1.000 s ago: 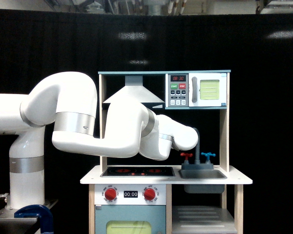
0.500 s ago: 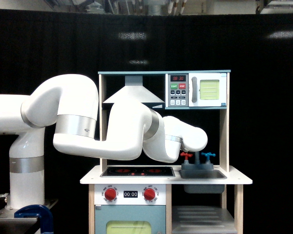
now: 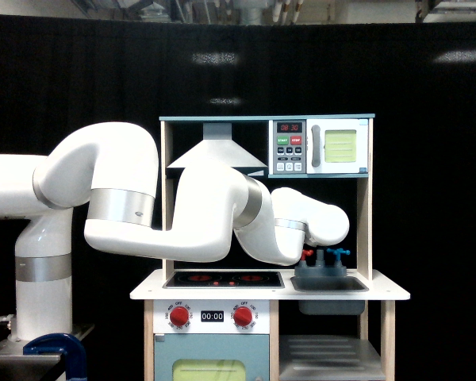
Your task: Turn on the faucet
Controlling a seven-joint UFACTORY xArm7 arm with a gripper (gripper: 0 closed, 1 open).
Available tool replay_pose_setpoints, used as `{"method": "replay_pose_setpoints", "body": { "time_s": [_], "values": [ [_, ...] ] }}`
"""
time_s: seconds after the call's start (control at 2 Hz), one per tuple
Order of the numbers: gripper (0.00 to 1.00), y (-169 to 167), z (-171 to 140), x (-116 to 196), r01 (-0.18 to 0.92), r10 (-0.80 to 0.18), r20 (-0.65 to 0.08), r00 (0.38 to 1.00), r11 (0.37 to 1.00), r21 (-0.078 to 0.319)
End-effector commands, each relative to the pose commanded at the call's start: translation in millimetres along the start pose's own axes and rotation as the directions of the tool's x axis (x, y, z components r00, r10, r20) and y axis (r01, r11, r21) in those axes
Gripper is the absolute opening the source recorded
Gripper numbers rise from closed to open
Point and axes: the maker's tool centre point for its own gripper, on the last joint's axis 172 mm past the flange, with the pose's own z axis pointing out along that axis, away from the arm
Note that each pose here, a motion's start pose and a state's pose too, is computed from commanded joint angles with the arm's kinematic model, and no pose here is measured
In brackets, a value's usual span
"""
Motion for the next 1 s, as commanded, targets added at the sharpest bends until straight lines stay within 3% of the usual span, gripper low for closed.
{"method": "replay_pose_setpoints", "body": {
  "time_s": [1.0],
  "values": [
    [1.00,-159,-161,-2,0.000,0.000,0.000,1.000,1.000,0.000]
  ]
}}
